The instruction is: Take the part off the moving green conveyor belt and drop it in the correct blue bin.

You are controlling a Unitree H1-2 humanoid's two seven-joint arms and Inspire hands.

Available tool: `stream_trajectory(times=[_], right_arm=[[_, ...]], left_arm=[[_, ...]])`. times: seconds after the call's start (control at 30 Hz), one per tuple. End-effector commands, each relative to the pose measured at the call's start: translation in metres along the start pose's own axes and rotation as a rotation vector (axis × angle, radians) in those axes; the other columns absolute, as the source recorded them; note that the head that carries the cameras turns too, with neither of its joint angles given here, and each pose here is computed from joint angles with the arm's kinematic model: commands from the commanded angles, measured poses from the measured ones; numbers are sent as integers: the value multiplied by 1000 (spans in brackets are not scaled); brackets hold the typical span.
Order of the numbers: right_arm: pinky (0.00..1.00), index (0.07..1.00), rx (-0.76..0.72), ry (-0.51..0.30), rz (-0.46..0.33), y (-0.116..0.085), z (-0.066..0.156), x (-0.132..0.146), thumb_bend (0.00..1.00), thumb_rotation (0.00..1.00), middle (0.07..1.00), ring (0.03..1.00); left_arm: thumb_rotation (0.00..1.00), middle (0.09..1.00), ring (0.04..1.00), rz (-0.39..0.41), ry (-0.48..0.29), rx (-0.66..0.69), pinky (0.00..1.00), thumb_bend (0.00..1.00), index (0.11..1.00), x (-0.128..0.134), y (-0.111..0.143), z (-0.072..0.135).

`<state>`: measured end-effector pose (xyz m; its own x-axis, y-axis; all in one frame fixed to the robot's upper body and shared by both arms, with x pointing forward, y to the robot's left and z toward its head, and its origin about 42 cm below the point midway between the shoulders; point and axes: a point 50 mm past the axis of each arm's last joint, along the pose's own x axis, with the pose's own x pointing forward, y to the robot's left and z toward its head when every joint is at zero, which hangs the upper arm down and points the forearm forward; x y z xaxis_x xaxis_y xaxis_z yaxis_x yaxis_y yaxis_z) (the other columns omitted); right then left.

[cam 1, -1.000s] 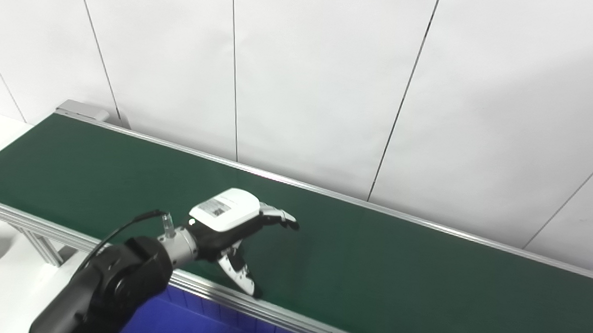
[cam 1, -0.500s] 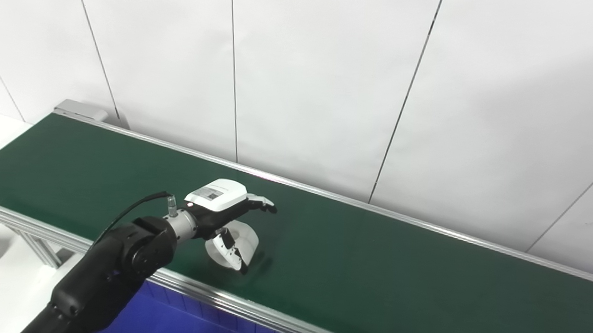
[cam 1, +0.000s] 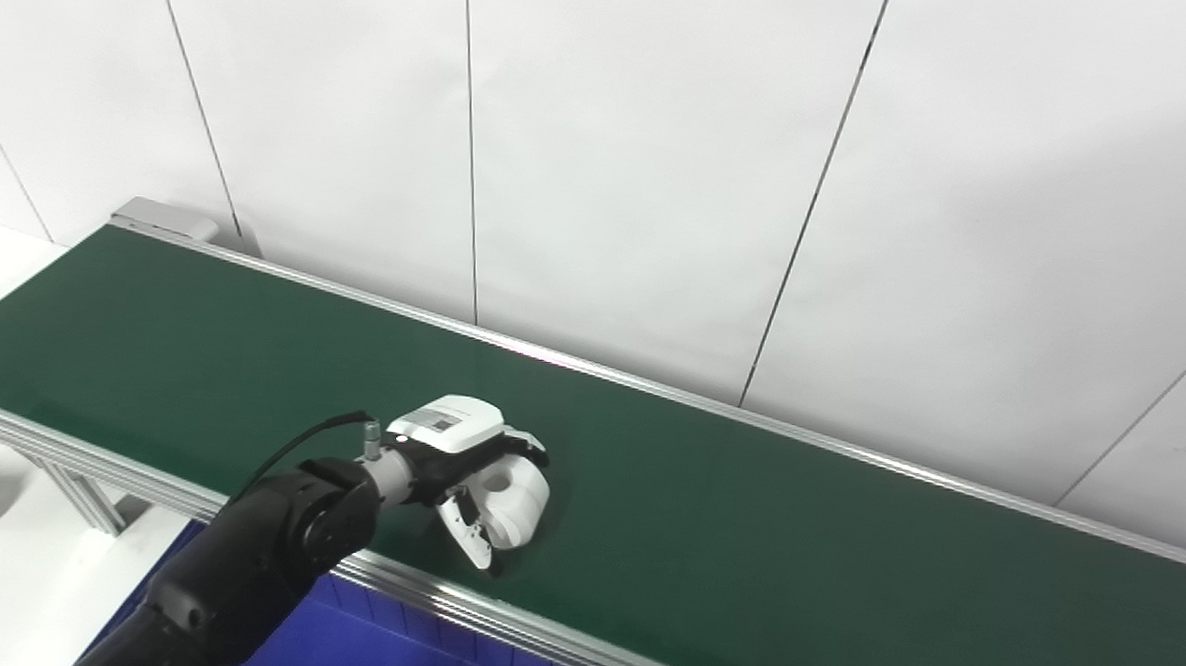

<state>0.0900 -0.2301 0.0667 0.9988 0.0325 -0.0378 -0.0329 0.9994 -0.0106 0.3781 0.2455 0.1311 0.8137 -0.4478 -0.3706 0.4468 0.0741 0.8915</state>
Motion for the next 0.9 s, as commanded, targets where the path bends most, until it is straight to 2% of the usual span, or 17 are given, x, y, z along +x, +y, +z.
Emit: stream_trajectory(times=[0.0,0.07,0.1,0.13,0.2,0.23,0.27,0.33,0.5,0.67,0.87], right_arm=[[1000,1000,10,-34,4,3,9,0,881,1000,1000,1000],[1000,1000,10,-35,2,3,9,1,877,1000,1000,1000],[1000,1000,10,-34,2,4,9,1,878,1000,1000,1000],[1000,1000,12,-33,1,5,10,1,880,1000,1000,1000],[1000,1000,16,-32,0,5,11,1,887,1000,1000,1000],[1000,1000,16,-33,-2,6,11,1,893,1000,1000,1000],[1000,1000,15,-33,-4,6,11,1,896,1000,1000,1000],[1000,1000,16,-32,-4,7,11,2,902,1000,1000,1000],[1000,1000,16,-33,0,7,11,2,899,1000,1000,1000],[1000,1000,10,-36,-3,8,12,3,898,1000,1000,1000],[1000,1000,13,-35,-3,7,15,3,900,1000,1000,1000]], left_arm=[[236,820,819,-10,-10,-17,784,999,786,5,10,6],[203,780,776,-20,-14,-25,729,994,754,8,6,10],[182,757,745,-14,-18,-25,691,957,728,9,4,11],[163,737,719,14,-35,-24,658,943,706,10,1,14],[112,653,619,55,-64,-30,544,855,628,11,-2,16],[83,623,584,79,-79,-38,507,658,548,12,-4,17],[70,598,559,98,-93,-42,486,591,519,12,-5,17],[25,537,501,142,-131,-49,434,535,481,12,-7,19],[0,514,475,184,-181,-44,413,521,462,12,-2,23],[0,521,493,189,-190,-34,437,520,456,11,4,26],[0,508,462,222,-224,-18,405,523,467,7,13,32]])
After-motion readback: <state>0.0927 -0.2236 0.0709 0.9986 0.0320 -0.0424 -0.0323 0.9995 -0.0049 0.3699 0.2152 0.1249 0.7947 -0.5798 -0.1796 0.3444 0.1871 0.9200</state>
